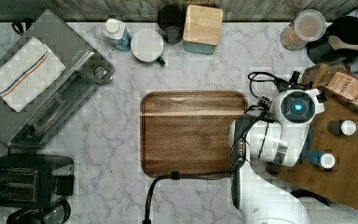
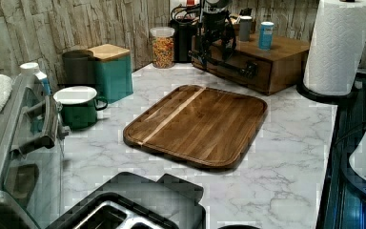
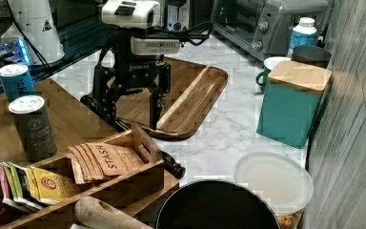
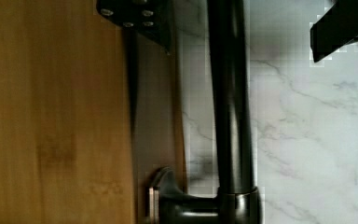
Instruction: Open the drawer.
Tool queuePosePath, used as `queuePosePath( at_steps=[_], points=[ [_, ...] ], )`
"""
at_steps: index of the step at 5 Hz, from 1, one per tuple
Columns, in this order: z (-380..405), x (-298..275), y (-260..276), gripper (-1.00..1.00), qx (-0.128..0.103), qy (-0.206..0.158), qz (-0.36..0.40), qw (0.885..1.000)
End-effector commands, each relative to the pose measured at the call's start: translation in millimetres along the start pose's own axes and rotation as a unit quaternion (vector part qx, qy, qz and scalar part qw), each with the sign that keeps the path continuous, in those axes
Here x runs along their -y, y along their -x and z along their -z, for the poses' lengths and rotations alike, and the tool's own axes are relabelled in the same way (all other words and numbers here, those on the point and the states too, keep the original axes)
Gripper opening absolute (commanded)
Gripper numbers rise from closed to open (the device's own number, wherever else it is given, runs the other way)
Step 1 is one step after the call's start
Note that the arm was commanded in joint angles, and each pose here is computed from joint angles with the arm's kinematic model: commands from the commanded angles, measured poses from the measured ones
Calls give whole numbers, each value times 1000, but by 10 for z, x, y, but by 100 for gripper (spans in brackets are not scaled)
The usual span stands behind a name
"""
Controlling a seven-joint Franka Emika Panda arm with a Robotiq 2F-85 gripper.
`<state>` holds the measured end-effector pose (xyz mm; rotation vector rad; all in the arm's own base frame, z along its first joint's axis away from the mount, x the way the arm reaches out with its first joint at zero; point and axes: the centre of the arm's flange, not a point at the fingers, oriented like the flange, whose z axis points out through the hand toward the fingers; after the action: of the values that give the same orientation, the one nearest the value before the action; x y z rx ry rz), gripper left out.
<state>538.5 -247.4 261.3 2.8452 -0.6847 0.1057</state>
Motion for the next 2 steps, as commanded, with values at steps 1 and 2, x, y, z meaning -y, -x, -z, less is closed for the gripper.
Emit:
queuePosePath(
  at_steps=[1,2],
  points=[
    [-296,1,40,100,20,-20,-50,998],
    [-283,56,-15,100,33,-24,-41,998]
  ],
)
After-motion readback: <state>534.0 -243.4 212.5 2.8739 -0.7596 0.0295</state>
